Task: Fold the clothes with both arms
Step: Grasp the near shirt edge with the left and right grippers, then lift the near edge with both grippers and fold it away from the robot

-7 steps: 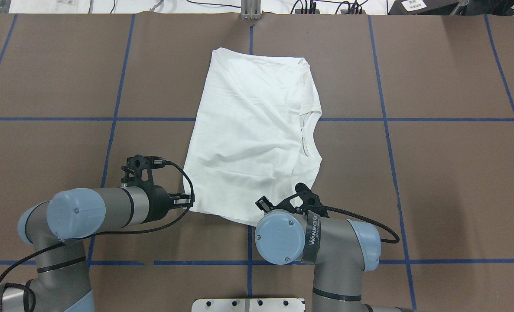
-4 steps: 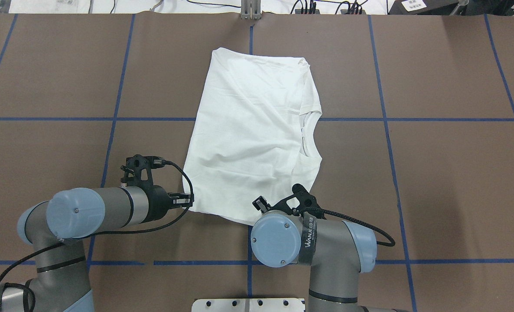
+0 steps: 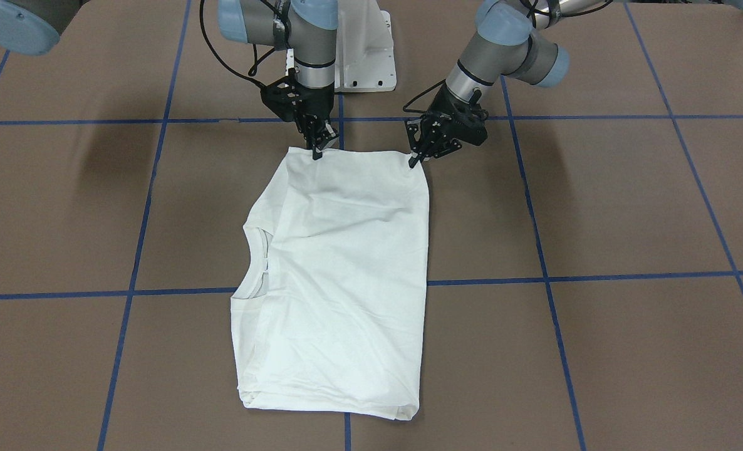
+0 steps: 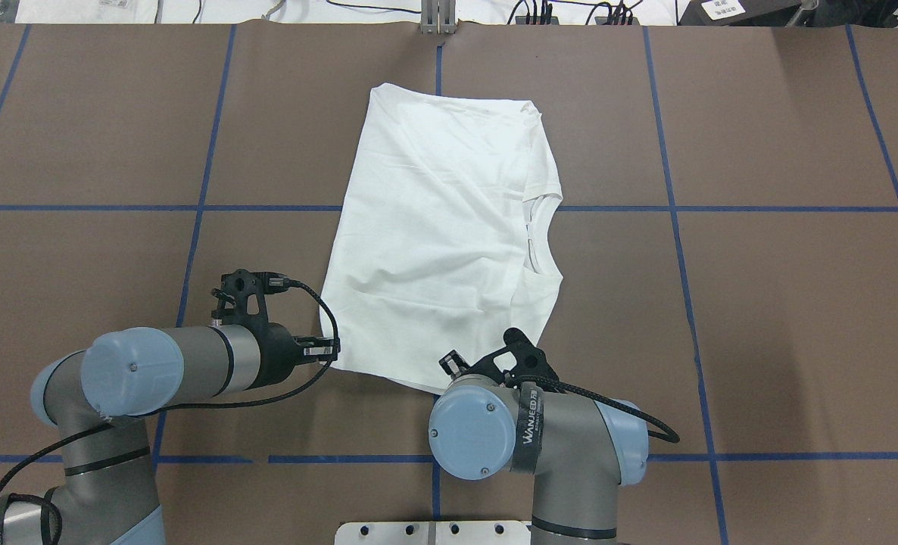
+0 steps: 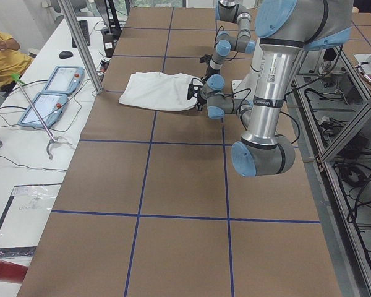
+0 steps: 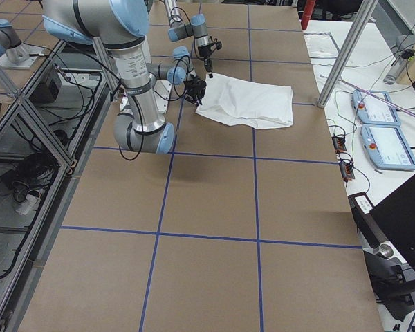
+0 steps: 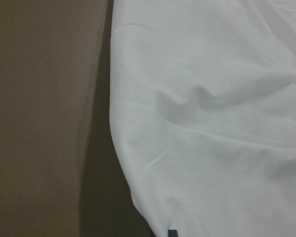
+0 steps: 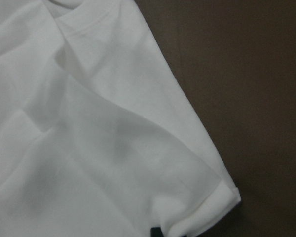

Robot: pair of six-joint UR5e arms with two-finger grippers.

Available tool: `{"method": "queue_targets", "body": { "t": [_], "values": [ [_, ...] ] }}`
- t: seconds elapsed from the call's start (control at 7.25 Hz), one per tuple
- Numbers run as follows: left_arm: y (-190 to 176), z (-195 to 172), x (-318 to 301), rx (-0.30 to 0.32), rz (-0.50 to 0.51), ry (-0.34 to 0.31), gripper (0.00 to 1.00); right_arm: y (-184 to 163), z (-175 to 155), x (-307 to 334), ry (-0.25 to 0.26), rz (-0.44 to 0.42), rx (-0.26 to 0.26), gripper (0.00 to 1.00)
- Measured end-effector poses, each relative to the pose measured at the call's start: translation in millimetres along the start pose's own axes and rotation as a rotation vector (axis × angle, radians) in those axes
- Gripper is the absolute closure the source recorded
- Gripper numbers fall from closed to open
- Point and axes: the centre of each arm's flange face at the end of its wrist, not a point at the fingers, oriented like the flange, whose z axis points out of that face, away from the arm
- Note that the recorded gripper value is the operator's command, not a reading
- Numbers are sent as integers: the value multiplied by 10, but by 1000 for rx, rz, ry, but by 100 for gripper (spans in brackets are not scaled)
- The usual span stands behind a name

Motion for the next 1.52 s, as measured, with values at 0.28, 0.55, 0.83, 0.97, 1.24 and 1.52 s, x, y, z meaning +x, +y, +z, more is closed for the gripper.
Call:
{"method": "queue_targets", "body": {
  "t": [0.28, 0.55, 0.83, 0.97, 1.24, 1.52],
  "values": [
    [-5, -159, 157, -22, 8, 8, 100, -206, -109, -6, 9, -11, 33, 100],
    [-13, -645, 535, -73, 10, 3, 100, -418, -728, 138, 13, -41, 29, 100],
    [-4, -1258, 865, -121, 5, 10, 100, -393, -1493, 396, 29, -81, -10, 100],
    [-1, -1495, 956, -133, 1, 15, 100, -392, -1832, 455, 33, -96, -26, 100],
    [-1, -1491, 1026, -145, -1, -9, 100, -387, -2034, 397, 12, -124, 2, 100],
    [-189, -992, 1048, -126, -9, -81, 100, -510, -1827, 72, -50, -151, 93, 100]
  ]
}}
